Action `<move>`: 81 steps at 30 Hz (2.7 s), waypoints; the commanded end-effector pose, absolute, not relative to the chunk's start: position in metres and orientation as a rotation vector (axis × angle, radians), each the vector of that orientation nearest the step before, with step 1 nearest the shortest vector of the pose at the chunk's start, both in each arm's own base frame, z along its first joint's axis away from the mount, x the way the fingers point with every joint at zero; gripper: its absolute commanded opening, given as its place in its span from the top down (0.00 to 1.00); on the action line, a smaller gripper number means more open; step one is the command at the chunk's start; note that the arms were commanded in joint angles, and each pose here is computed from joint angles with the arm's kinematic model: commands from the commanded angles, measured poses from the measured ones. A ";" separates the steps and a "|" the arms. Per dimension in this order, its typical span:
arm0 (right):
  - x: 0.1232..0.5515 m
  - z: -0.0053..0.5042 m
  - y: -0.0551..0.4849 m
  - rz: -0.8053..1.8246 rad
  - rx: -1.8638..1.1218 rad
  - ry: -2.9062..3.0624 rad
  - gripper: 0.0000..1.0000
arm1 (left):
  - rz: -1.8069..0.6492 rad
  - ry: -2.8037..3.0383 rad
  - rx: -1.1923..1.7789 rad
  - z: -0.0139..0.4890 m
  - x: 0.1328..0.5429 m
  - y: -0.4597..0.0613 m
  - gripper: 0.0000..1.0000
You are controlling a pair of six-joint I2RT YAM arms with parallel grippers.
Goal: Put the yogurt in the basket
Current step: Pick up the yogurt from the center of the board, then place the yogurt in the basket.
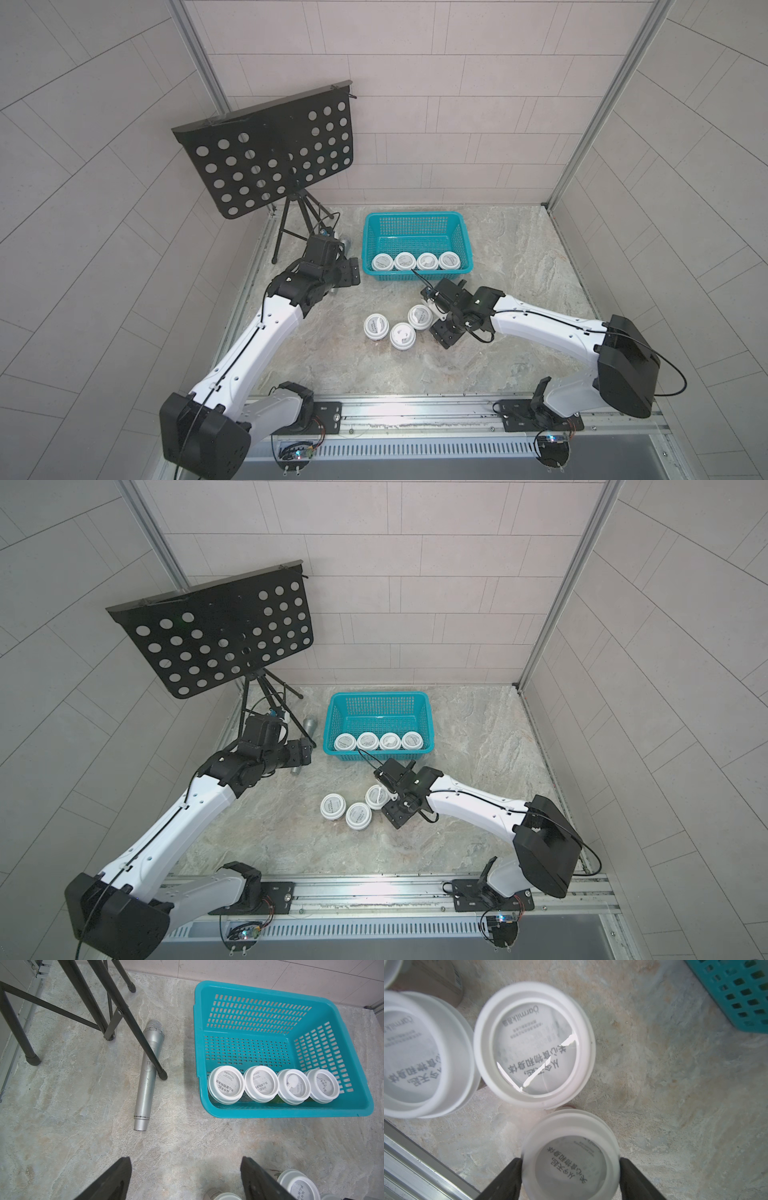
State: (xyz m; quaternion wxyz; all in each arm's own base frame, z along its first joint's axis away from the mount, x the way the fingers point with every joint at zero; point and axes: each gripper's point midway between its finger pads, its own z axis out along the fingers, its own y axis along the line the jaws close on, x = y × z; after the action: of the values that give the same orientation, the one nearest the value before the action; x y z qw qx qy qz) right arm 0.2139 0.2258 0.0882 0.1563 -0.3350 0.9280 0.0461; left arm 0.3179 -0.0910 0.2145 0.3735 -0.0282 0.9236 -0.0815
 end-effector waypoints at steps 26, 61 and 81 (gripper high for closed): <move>0.218 0.100 0.224 0.182 -0.872 2.658 0.36 | -0.207 2.359 -0.077 0.217 0.318 -0.089 0.11; 0.356 0.254 0.196 0.643 -0.420 2.378 0.36 | -0.209 2.355 -0.089 0.218 0.318 -0.087 0.11; 0.468 0.230 0.161 0.221 -0.230 2.430 0.36 | -0.207 2.363 -0.092 0.215 0.318 -0.087 0.11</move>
State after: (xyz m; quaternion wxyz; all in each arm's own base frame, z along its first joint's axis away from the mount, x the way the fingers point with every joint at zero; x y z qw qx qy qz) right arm 0.4588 0.1764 0.2327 0.3368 -0.0991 0.9271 0.1314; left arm 0.3183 -0.0895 0.2144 0.3733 -0.0304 0.9236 -0.0817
